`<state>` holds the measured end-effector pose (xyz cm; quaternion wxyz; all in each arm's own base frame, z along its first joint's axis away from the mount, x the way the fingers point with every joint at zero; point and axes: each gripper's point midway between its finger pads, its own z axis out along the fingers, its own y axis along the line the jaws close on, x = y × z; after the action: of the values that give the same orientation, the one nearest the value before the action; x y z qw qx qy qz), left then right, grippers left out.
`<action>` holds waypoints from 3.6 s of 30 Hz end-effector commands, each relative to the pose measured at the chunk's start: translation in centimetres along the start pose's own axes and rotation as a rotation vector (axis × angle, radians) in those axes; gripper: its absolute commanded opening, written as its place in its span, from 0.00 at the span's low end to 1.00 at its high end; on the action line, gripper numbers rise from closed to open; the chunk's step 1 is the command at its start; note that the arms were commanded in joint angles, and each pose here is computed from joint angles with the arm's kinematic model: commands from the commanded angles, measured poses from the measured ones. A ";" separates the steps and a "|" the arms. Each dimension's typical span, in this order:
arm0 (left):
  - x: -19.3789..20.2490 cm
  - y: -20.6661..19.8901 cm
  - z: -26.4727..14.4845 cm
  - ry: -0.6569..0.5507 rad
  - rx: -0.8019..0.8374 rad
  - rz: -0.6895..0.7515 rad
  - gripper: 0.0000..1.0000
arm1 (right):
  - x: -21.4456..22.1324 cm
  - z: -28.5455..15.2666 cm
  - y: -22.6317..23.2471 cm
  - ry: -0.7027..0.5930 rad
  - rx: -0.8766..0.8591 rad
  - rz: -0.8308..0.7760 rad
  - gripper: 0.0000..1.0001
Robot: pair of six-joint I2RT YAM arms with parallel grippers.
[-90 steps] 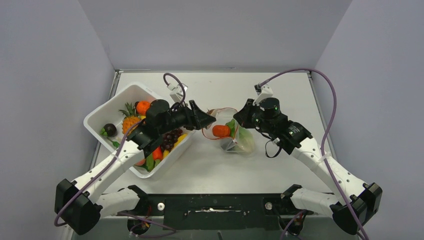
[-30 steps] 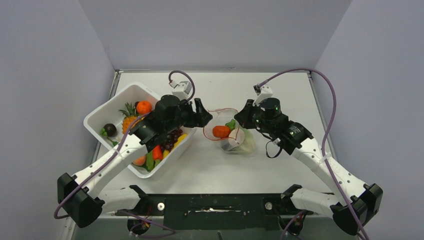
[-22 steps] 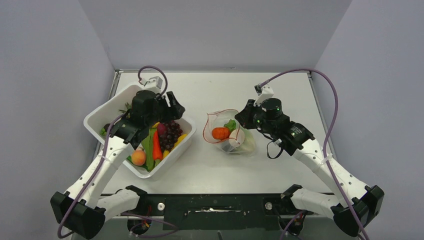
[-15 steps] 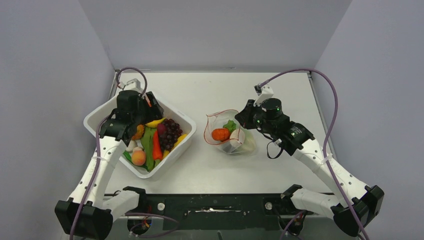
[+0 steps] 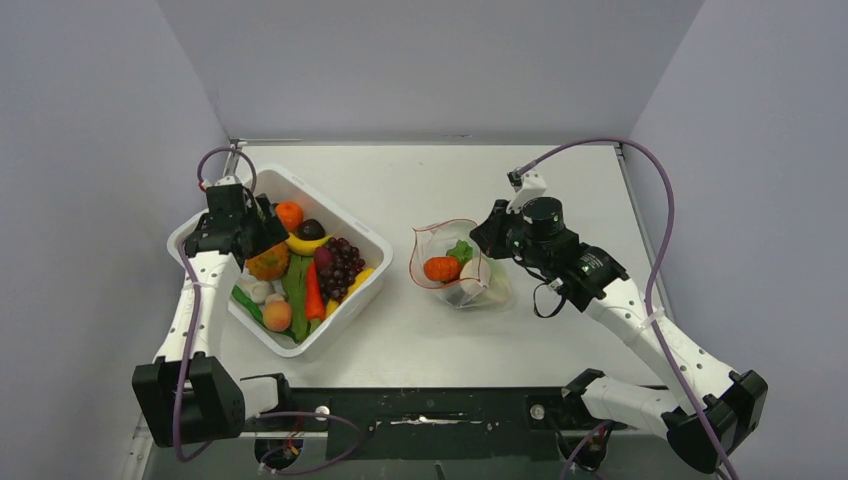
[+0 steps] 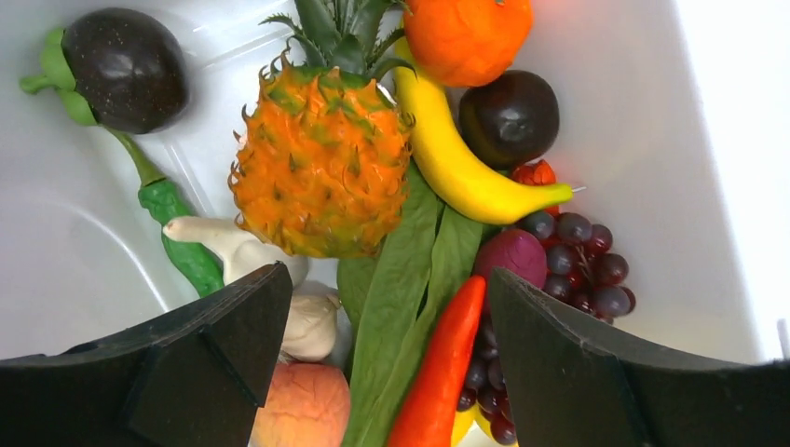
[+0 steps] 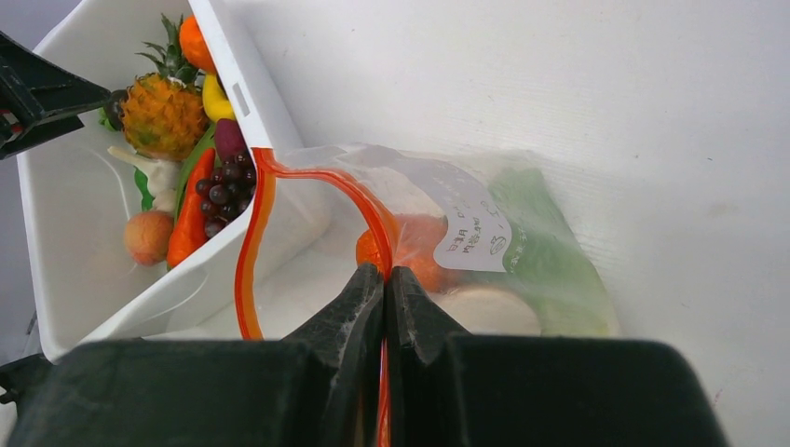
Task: Place the food in the zip-top bag and seal the zipper
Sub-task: Pick up the fake fruit from the bin.
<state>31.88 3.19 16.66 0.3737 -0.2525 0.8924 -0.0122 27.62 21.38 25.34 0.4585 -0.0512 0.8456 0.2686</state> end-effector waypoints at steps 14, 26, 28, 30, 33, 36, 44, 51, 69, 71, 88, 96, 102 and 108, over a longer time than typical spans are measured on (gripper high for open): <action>-9.1 -6.0 4.3 -0.173 0.371 -0.277 0.60 | -3.4 -1.0 1.2 -0.119 -0.054 -0.035 0.00; -8.6 -4.1 9.8 -0.133 0.228 -0.368 0.62 | -3.9 -2.1 1.0 -0.144 -0.039 -0.020 0.00; -8.6 -3.5 10.3 -0.148 0.200 -0.331 0.62 | -3.8 -2.2 0.8 -0.147 -0.033 -0.016 0.00; -8.1 -3.1 10.9 -0.133 0.177 -0.310 0.64 | -3.7 -2.4 0.5 -0.146 -0.021 -0.012 0.00; -7.7 -3.0 11.7 -0.112 0.171 -0.287 0.66 | -3.8 -2.7 0.5 -0.150 -0.018 -0.010 0.00; -7.4 -3.3 12.2 -0.103 0.192 -0.264 0.67 | -3.8 -2.6 0.5 -0.153 -0.020 -0.005 0.00; -5.2 -4.0 14.2 -0.026 0.205 -0.242 0.67 | -3.9 -2.8 0.2 -0.168 -0.007 0.007 0.00; -4.8 -5.3 15.1 -0.001 0.269 -0.245 0.67 | -3.6 -2.8 0.0 -0.165 -0.003 0.004 0.00; -4.0 -5.3 16.0 0.036 0.269 -0.210 0.68 | -4.5 -3.0 0.5 -0.173 -0.011 -0.002 0.02; -4.0 -5.3 16.0 0.039 0.268 -0.196 0.69 | -4.6 -3.0 0.6 -0.173 -0.011 -0.004 0.02; -3.5 -5.4 16.1 0.068 0.169 -0.043 0.69 | -4.6 -3.3 0.7 -0.180 -0.020 0.005 0.02; -3.6 -5.4 15.8 0.065 0.152 -0.035 0.58 | -4.6 -3.7 0.8 -0.183 -0.024 0.009 0.02; -4.2 -5.4 14.8 0.046 0.120 -0.025 0.49 | -4.5 -3.7 0.7 -0.182 -0.018 0.011 0.02; -4.7 -5.4 13.5 0.033 0.116 -0.047 0.41 | -4.2 -3.3 0.8 -0.168 -0.023 0.020 0.02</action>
<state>46.17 3.17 7.94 0.3540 -0.2503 0.8981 -0.0741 26.84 19.62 26.73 0.4843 -0.0379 0.8345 0.2602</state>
